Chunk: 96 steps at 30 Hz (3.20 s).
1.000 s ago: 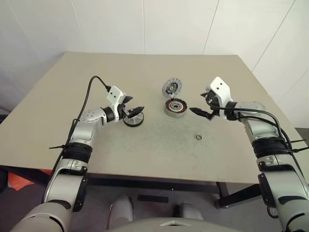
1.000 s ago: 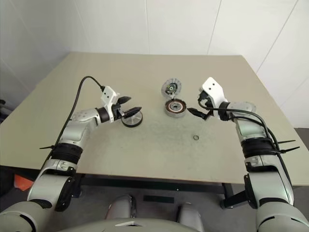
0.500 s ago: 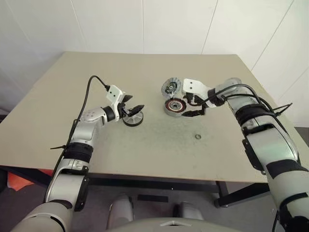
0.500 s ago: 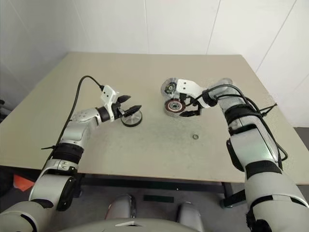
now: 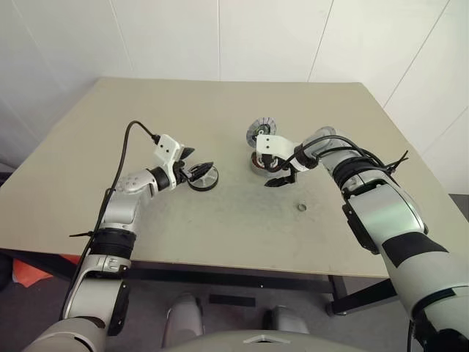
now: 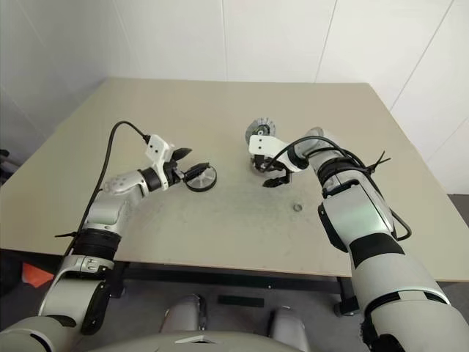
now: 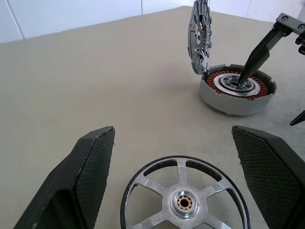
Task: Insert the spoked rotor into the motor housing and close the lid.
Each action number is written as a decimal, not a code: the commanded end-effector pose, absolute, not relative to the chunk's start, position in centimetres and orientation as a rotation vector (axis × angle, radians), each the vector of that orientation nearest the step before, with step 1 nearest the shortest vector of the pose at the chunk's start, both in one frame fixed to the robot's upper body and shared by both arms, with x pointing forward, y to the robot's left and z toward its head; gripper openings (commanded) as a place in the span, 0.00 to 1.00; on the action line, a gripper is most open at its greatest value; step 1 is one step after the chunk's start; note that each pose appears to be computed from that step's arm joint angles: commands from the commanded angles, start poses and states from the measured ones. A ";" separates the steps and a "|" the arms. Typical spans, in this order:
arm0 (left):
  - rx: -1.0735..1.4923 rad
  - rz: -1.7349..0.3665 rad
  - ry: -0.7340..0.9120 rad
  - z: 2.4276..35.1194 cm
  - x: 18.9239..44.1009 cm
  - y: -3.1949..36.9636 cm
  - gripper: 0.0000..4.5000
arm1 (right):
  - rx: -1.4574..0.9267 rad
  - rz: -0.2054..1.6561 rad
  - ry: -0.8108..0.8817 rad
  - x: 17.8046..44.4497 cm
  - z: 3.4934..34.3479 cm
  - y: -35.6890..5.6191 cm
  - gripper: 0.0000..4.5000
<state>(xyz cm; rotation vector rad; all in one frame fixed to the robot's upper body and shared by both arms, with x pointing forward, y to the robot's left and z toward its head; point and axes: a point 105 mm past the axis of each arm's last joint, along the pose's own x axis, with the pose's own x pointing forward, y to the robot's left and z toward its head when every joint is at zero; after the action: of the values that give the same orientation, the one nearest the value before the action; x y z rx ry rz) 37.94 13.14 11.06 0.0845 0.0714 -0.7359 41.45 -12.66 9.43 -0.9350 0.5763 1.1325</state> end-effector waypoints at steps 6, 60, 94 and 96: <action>0.089 -0.728 0.022 12.6 37.7 13.3 0.92 | -0.929 1.047 0.549 42.5 10.7 -13.0 1.00; 0.101 -0.685 0.049 12.2 38.7 14.5 0.93 | -0.904 1.443 0.365 38.4 13.1 -10.5 0.38; 0.114 -0.692 0.071 11.6 39.0 14.6 0.93 | -0.813 1.456 0.418 34.5 11.5 -10.2 0.38; 0.115 -0.694 0.071 11.6 39.0 14.5 0.93 | -0.815 1.431 0.415 34.6 11.3 -10.4 0.45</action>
<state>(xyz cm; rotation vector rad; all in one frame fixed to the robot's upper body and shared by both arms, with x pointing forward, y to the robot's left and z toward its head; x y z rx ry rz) 38.60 14.78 10.11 0.0900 0.1241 -0.6863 34.30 -10.82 9.20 -0.8003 0.5110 1.4494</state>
